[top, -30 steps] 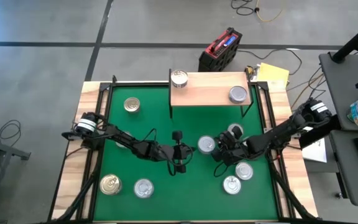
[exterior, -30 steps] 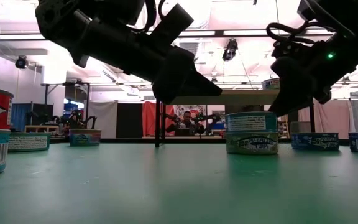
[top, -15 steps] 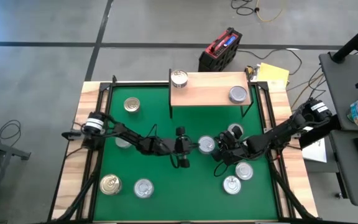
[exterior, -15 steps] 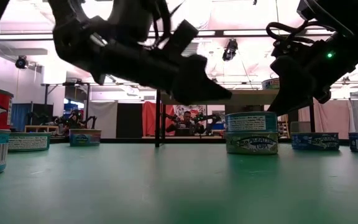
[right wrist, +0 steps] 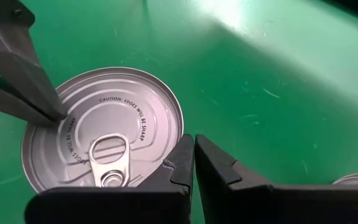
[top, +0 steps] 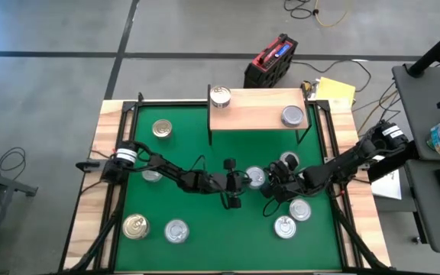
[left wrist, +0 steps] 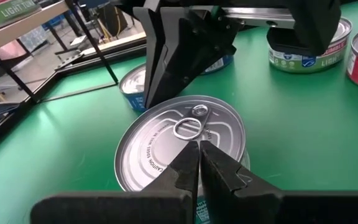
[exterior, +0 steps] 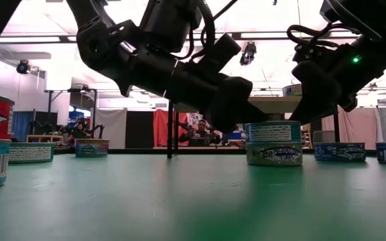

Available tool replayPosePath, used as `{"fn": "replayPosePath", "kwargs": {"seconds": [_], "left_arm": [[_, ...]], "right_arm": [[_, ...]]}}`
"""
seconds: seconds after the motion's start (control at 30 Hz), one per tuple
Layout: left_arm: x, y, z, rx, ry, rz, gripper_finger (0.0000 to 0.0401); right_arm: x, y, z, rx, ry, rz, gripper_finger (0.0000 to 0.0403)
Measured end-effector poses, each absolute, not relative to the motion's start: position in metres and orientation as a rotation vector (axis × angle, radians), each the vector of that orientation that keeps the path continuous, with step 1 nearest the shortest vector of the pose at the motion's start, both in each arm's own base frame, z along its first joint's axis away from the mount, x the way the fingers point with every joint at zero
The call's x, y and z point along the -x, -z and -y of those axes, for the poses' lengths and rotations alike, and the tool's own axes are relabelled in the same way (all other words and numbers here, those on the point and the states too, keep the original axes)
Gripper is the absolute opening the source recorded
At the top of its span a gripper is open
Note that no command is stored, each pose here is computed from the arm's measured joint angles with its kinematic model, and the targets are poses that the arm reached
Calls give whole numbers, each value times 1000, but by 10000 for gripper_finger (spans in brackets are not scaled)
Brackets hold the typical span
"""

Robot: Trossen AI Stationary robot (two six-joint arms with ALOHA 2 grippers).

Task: Stack canned seafood by type on shelf
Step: Put the green/blue tuna can on the shelf

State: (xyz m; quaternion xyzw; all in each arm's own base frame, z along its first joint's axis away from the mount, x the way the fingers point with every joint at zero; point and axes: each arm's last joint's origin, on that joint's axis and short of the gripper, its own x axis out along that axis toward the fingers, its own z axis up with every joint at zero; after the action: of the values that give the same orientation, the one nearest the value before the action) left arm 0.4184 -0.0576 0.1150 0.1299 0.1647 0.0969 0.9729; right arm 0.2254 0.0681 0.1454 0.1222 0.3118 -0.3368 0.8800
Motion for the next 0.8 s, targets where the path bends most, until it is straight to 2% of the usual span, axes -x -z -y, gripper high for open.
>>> {"fn": "replayPosePath", "kwargs": {"seconds": [0.4,0.8], "left_arm": [[-415,-110,60,-236,-204,-359,0],[-409,-104,69,-240,-179,-358,0]], "right_arm": [[-227,-147,-69,-258,688,-632,9],[-235,-167,-72,-239,629,-576,9]]}}
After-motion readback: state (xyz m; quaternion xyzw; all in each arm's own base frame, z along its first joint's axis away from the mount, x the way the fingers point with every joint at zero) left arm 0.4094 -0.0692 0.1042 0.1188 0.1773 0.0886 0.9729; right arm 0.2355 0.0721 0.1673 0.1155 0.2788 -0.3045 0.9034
